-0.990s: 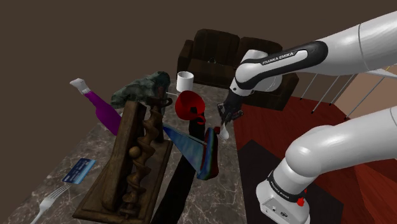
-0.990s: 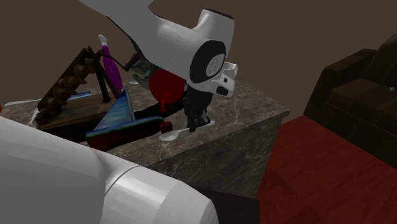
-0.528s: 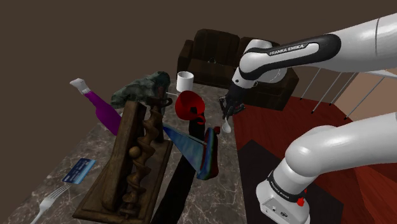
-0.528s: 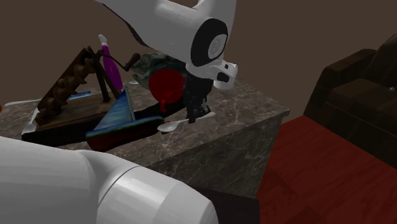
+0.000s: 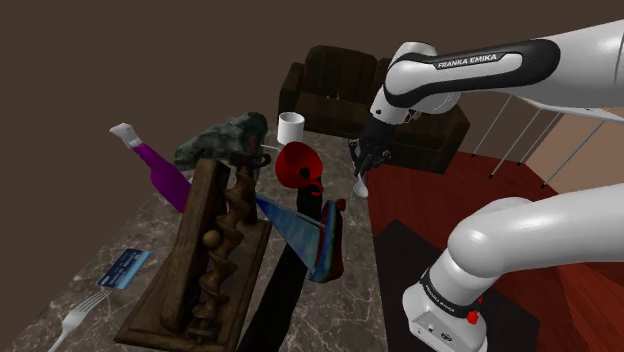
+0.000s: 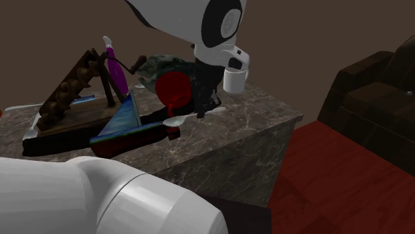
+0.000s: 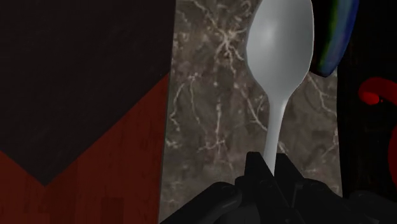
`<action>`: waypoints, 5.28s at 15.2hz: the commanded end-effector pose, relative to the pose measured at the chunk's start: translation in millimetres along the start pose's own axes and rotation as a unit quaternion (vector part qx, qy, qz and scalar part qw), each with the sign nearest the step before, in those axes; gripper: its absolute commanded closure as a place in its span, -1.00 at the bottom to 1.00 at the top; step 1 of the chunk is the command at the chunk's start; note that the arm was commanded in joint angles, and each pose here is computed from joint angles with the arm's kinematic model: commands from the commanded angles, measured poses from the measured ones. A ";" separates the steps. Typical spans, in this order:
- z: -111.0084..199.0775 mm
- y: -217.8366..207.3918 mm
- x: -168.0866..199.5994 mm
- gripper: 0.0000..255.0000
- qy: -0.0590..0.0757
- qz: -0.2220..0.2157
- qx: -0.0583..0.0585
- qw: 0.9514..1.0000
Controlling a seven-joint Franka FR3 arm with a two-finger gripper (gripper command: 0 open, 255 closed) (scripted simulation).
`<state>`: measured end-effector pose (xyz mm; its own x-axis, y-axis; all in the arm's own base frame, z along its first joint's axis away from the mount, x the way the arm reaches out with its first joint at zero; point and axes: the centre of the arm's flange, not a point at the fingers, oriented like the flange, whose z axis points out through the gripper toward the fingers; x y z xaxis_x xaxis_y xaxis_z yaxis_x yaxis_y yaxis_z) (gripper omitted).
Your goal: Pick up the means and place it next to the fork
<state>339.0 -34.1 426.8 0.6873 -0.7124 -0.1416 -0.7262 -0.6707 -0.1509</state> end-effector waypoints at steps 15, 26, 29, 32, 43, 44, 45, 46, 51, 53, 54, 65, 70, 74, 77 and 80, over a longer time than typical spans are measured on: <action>35.1 -100.3 -167.9 1.00 0.000 0.000 0.000 1.000; 63.8 -172.6 -290.4 1.00 0.000 0.000 0.000 1.000; 71.6 -192.4 -323.9 1.00 0.000 0.000 0.000 1.000; 79.5 -212.1 -357.3 1.00 0.000 0.000 0.000 1.000; 108.2 -284.4 -479.8 1.00 0.000 0.000 0.000 1.000; 110.8 -291.0 -491.0 1.00 0.000 0.000 0.000 1.000; 113.4 -297.6 -502.1 1.00 0.000 0.000 0.000 1.000; 116.0 -304.2 -513.3 1.00 0.000 0.000 0.000 1.000; 129.1 -337.0 -569.0 1.00 0.000 0.000 0.000 1.000; 134.3 -350.2 -591.3 1.00 0.000 0.000 0.000 1.000; 136.9 -356.8 -602.4 1.00 0.000 0.000 0.000 1.000; 185.0 -367.4 -625.2 1.00 0.000 0.000 0.000 1.000; 210.8 -363.4 -621.4 1.00 0.000 0.000 0.000 1.000; 228.1 -360.7 -618.9 1.00 0.000 0.000 0.000 1.000; 228.1 -360.7 -619.0 1.00 0.000 0.000 0.000 1.000; 228.1 -360.7 -619.0 1.00 0.000 0.000 0.000 1.000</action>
<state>178.4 696.8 347.2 0.6870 -0.7118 -0.1460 -0.7265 -0.6695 -0.1548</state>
